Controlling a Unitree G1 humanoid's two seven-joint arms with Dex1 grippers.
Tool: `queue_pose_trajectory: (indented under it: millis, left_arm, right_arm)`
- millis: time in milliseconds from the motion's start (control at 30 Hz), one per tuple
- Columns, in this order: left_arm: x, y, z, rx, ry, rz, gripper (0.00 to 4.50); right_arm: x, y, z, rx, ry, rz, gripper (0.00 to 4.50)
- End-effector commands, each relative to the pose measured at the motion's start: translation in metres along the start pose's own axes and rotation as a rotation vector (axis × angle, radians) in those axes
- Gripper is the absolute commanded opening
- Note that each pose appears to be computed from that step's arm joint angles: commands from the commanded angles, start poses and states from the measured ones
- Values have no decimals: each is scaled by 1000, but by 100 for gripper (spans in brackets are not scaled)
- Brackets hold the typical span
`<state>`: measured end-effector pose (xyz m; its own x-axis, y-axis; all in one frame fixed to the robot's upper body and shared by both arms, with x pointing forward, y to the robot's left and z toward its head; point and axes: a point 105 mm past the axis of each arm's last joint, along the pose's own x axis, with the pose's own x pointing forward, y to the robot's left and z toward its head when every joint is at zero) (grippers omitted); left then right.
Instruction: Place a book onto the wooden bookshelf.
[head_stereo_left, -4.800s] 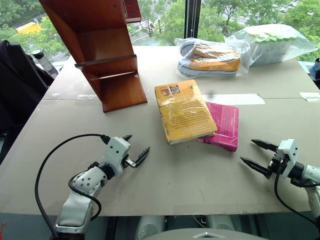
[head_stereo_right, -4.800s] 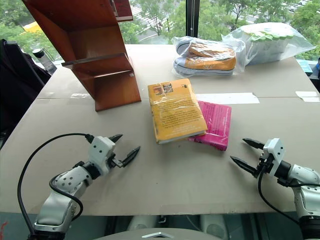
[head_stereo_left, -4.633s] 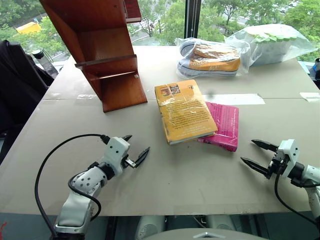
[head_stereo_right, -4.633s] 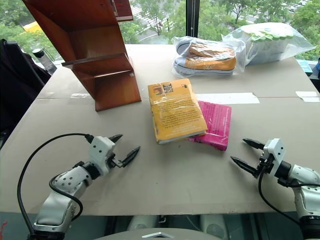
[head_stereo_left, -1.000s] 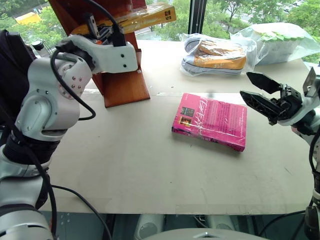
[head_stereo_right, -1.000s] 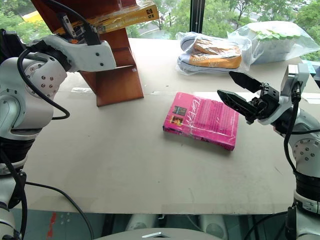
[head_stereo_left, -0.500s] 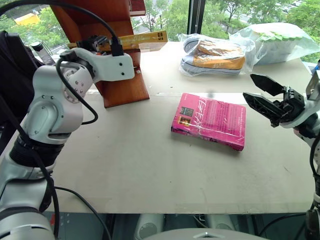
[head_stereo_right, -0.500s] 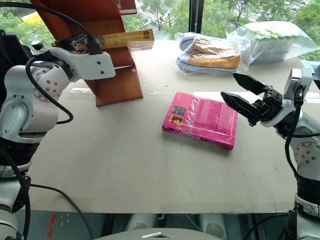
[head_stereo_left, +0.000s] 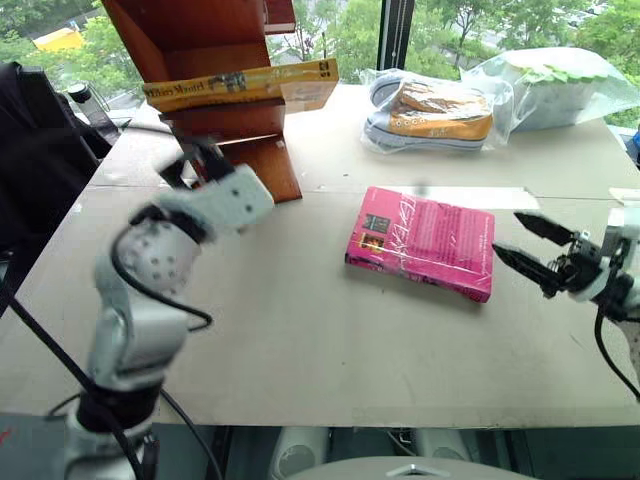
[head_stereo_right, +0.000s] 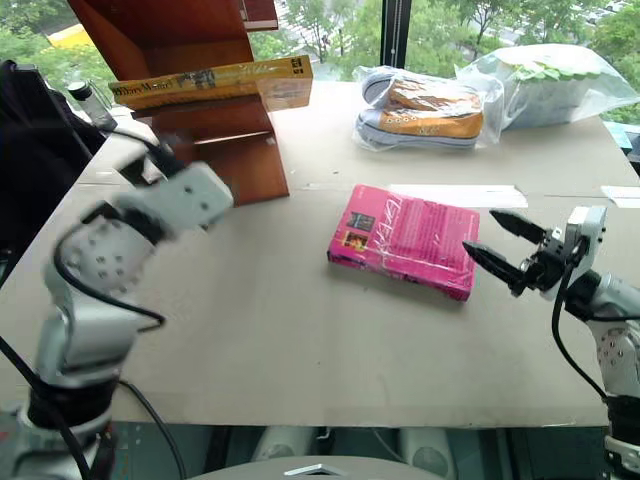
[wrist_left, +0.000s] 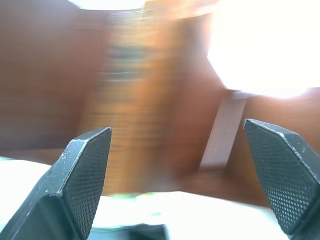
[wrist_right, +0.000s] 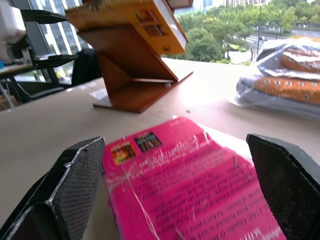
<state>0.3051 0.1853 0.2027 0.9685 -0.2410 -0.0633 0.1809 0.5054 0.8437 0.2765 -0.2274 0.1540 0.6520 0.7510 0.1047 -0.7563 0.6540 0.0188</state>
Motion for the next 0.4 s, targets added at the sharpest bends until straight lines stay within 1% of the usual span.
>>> queue_pose_trajectory:
  millis: [33,67,133,200,233,300,333,400]
  left_arm:
    - [-21,-47,-8,-324,-32,-124,436]
    - [-25,-60,-15,-392,-28,-151,436]
    - [-32,-83,-35,-481,29,-189,436]
    - [-36,-103,-52,-603,73,-198,436]
    - [-36,-110,-57,-633,78,-200,436]
    - [-35,-118,-62,-692,71,-200,436]
    - [-34,-122,-63,-689,60,-209,436]
    - [-33,-130,-60,-720,27,-244,436]
  right_arm:
    - [-19,-5,-19,-77,82,-32,450]
    - [-24,-5,-28,-80,107,-41,450]
    - [-34,-5,-43,-87,149,-59,450]
    - [-43,-4,-57,-93,196,-76,450]
    - [-48,-4,-65,-100,220,-89,450]
    - [-54,-4,-75,-110,247,-105,450]
    - [-56,-5,-78,-114,254,-113,450]
    - [-58,-6,-84,-125,267,-127,450]
